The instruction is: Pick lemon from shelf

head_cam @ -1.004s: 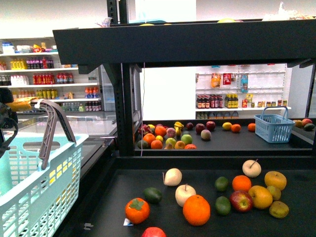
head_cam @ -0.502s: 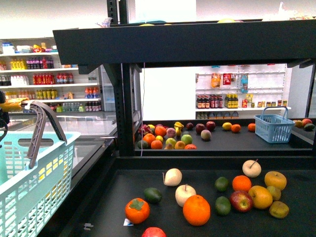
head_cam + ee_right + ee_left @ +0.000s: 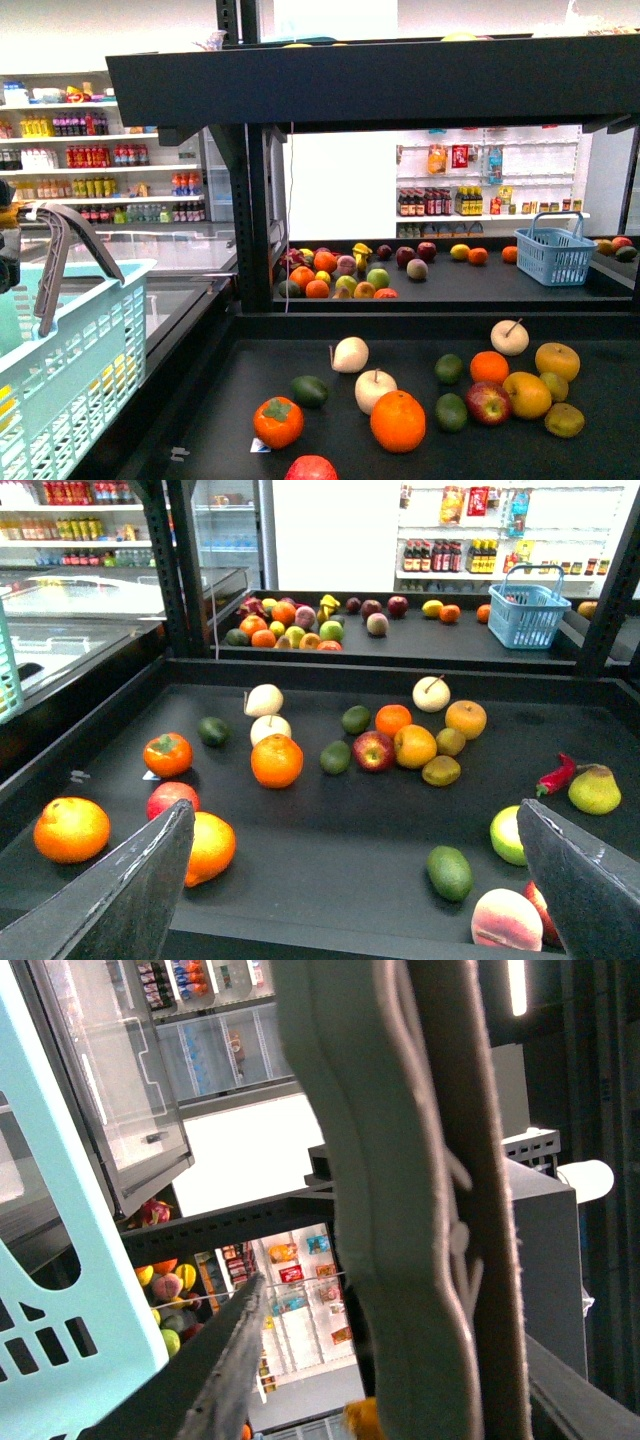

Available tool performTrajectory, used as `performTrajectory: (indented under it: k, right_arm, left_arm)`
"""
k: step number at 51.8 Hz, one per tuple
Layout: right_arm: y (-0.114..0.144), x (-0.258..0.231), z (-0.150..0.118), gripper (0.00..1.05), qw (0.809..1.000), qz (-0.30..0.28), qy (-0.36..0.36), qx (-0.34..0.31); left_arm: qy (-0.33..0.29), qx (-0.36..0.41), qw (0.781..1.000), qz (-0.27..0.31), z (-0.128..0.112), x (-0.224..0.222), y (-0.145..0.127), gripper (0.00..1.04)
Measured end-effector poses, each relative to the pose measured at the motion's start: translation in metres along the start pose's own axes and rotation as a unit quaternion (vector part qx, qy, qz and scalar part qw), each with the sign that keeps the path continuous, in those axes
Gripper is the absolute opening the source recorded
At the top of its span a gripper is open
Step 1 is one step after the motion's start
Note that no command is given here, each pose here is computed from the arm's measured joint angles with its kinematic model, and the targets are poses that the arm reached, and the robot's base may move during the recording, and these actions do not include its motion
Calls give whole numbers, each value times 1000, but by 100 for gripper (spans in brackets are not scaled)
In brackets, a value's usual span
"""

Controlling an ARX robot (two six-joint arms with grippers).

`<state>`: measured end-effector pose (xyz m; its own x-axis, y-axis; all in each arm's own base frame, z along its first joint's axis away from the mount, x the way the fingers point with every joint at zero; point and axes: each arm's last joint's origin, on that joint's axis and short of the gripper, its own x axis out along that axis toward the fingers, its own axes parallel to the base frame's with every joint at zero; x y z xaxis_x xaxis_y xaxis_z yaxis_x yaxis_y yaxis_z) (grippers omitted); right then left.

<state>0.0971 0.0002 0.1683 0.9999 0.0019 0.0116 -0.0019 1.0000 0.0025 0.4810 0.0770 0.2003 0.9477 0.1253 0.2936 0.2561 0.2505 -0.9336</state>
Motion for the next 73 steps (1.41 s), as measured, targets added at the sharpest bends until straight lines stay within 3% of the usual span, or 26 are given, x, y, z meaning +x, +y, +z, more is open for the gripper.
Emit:
performTrajectory:
  k: [5, 10, 28, 36, 37, 40, 45, 55, 58, 60, 64, 66, 68, 73]
  right_arm:
    - [0, 0, 0, 97, 1000, 0, 0, 0]
    - [0, 0, 0, 97, 1000, 0, 0, 0]
    - [0, 0, 0, 97, 1000, 0, 0, 0]
    - [0, 0, 0, 97, 1000, 0, 0, 0]
    - [0, 0, 0, 97, 1000, 0, 0, 0]
    - [0, 0, 0, 97, 1000, 0, 0, 0]
    - [0, 0, 0, 97, 1000, 0, 0, 0]
    - [0, 0, 0, 97, 1000, 0, 0, 0]
    - [0, 0, 0, 97, 1000, 0, 0, 0]
    - [0, 0, 0, 97, 1000, 0, 0, 0]
    - [0, 0, 0, 97, 1000, 1, 0, 0]
    - [0, 0, 0, 97, 1000, 0, 0, 0]
    - [0, 0, 0, 97, 1000, 0, 0, 0]
    - [0, 0, 0, 97, 1000, 0, 0, 0]
  left_arm:
    - [14, 19, 1000, 17, -1, -3, 2, 86]
    - [28, 35, 999, 30, -1, -7, -2, 99]
    - [43, 78, 996, 24, 7, -26, -44, 97]
    - [51, 94, 991, 82, 9, -45, -58, 97]
    - [53, 135, 976, 162, 9, -71, -77, 97]
    - [53, 151, 973, 167, 8, -74, -83, 97]
    - [72, 211, 950, 220, -3, -109, -97, 97]
    - [74, 351, 916, 178, -19, -178, -165, 97]
    - [73, 381, 907, 163, -25, -197, -173, 97]
    - [102, 415, 896, 124, -29, -211, -177, 91]
    - [140, 503, 850, 72, -36, -248, -175, 76]
    - [147, 552, 819, 57, -41, -279, -165, 65]
    - [154, 576, 801, 47, -42, -303, -153, 54]
    - [162, 596, 785, 45, -37, -323, -132, 32]
